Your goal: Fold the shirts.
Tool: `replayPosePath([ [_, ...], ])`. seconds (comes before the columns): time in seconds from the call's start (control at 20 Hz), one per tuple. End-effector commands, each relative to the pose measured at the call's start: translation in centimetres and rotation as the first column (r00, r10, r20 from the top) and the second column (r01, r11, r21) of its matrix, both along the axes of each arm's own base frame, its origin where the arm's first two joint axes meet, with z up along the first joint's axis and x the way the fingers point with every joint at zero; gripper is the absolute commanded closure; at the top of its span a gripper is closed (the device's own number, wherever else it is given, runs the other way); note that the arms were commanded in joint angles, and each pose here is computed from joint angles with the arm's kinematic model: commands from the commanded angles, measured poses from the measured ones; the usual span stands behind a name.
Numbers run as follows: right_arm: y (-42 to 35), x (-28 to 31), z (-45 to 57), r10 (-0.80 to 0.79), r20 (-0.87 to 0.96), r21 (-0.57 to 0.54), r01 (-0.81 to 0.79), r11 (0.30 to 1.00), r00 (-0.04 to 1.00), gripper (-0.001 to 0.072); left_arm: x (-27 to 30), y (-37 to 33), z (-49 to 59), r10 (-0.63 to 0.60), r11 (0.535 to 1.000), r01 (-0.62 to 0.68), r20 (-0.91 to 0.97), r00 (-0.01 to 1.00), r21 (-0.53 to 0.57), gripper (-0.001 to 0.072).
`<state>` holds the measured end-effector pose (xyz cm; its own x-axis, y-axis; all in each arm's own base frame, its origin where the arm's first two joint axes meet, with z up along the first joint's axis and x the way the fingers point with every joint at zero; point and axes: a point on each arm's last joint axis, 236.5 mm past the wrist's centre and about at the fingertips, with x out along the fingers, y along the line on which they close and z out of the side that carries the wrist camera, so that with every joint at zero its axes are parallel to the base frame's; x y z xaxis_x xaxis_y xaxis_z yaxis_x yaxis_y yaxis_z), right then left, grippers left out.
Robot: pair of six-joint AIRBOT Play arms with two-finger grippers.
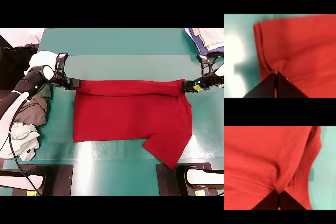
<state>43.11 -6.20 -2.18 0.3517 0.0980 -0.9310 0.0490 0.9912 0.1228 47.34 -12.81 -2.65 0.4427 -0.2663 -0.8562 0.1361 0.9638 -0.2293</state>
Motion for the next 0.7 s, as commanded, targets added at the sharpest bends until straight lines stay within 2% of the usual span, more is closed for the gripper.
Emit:
replayPosePath([
  [0.0,0.2,-1.1,-0.9,-0.018,-0.033,0.012,0.019,1.0,0.999,0.0696,-2.5,-1.2,-1.1,-0.026,0.998,0.021,-0.107,0.994,-0.051,0.0683],
  [0.05,0.3,-1.2,-0.7,-0.018,-0.033,0.013,0.018,1.0,0.999,0.0693,-3.1,-1.2,-1.3,-0.034,0.998,0.028,-0.131,0.991,-0.049,0.0643],
  [0.1,0.3,-1.4,-0.4,-0.016,-0.035,0.014,0.017,1.0,0.999,0.059,-3.7,-1.1,-1.5,-0.041,0.998,0.034,-0.158,0.987,-0.047,0.0341],
  [0.15,0.4,-1.5,-0.1,-0.014,-0.037,0.015,0.015,1.0,0.999,0.0352,-4.4,-0.8,-1.8,-0.045,0.998,0.038,-0.191,0.981,-0.042,0.0138],
  [0.2,0.4,-1.7,0.5,-0.02,-0.051,0.023,0.021,1.0,0.999,0.0298,-5.2,-0.5,-1.9,-0.053,0.998,0.046,-0.224,0.973,-0.034,0.0136],
  [0.35,0.3,-3.4,3.3,-0.033,-0.076,0.07,0.038,0.997,0.997,0.0298,-7.3,1.9,-0.7,-0.051,0.999,0.052,-0.293,0.955,-0.005,0.0136],
  [0.5,1.8,-6.0,6.3,-0.034,-0.05,0.238,0.045,0.97,0.998,0.0301,-10.6,3.3,1.4,-0.086,0.996,0.083,-0.315,0.945,-0.023,0.0137],
  [0.6,2.7,-7.3,7.4,-0.056,-0.014,0.335,0.057,0.94,0.998,0.0302,-14.5,2.5,1.0,-0.116,0.993,0.095,-0.358,0.926,-0.075,0.0137],
  [0.65,3.0,-7.9,7.5,-0.065,-0.007,0.358,0.063,0.931,0.998,0.0303,-16.7,1.6,0.2,-0.146,0.987,0.107,-0.383,0.912,-0.122,0.0184],
])
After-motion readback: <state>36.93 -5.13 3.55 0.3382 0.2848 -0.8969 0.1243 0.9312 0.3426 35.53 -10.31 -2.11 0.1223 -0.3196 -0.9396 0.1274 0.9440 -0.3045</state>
